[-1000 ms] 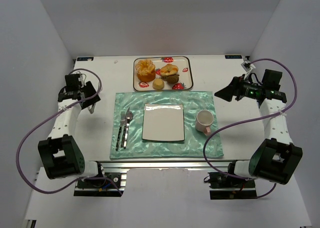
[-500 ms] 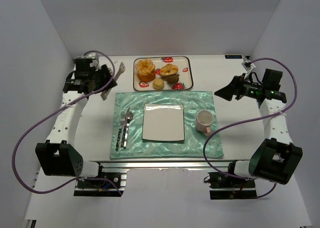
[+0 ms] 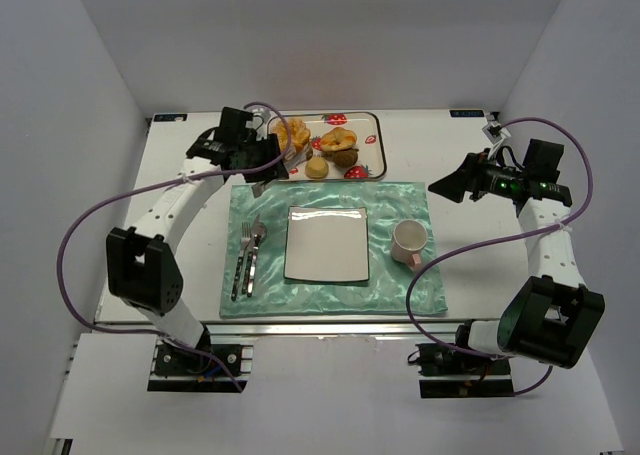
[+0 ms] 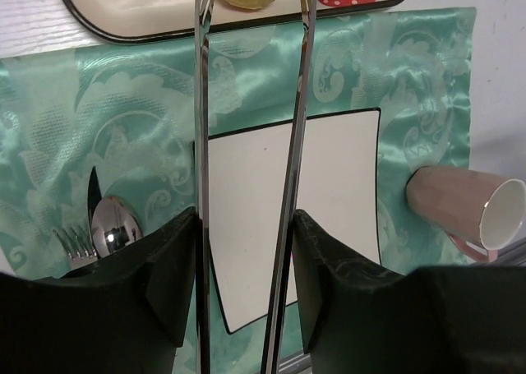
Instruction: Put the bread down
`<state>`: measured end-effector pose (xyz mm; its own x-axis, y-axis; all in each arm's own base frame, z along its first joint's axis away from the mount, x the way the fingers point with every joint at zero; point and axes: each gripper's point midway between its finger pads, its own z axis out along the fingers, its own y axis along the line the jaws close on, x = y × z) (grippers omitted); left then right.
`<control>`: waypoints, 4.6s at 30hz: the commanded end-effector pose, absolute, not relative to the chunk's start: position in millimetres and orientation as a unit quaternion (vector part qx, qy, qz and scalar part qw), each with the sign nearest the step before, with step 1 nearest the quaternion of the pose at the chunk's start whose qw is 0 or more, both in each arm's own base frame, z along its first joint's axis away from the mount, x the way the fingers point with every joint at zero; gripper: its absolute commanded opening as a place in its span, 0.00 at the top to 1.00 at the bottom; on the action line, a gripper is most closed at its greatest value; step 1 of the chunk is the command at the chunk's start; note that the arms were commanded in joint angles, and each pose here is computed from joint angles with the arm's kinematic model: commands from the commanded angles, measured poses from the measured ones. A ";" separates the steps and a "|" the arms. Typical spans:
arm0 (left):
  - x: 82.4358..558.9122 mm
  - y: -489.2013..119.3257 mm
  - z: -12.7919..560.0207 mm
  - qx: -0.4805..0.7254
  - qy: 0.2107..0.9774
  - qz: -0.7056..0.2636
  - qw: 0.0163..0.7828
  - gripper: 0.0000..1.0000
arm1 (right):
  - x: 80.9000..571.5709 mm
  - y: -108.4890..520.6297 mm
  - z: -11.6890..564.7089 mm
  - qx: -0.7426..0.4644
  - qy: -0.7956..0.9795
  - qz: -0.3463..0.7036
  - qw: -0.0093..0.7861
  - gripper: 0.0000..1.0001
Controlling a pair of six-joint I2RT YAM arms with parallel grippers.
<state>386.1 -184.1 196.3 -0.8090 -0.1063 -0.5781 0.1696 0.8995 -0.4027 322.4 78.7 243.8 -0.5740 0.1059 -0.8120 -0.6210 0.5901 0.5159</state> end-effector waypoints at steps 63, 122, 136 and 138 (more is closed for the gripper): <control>418.1 -235.7 133.2 0.092 0.951 -0.118 0.270 0.37 | 320.6 79.9 252.8 -0.181 0.765 0.424 0.449 0.11; 248.6 -188.2 157.3 0.103 0.952 -0.165 0.237 0.35 | 321.7 80.7 255.6 -0.175 0.764 0.435 0.444 0.11; 292.0 -198.4 212.9 0.105 0.928 -0.160 0.319 0.38 | 322.9 81.0 255.1 -0.176 0.762 0.439 0.443 0.11; 305.5 -207.7 223.8 0.107 0.922 -0.168 0.333 0.39 | 322.7 81.1 255.7 -0.175 0.762 0.439 0.443 0.11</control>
<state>281.4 -196.1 197.2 -0.8162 0.0967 -0.5696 0.2782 0.9298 -0.2409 321.5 80.5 245.6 -0.5760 0.1223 -0.8083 -0.6268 0.5686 0.5327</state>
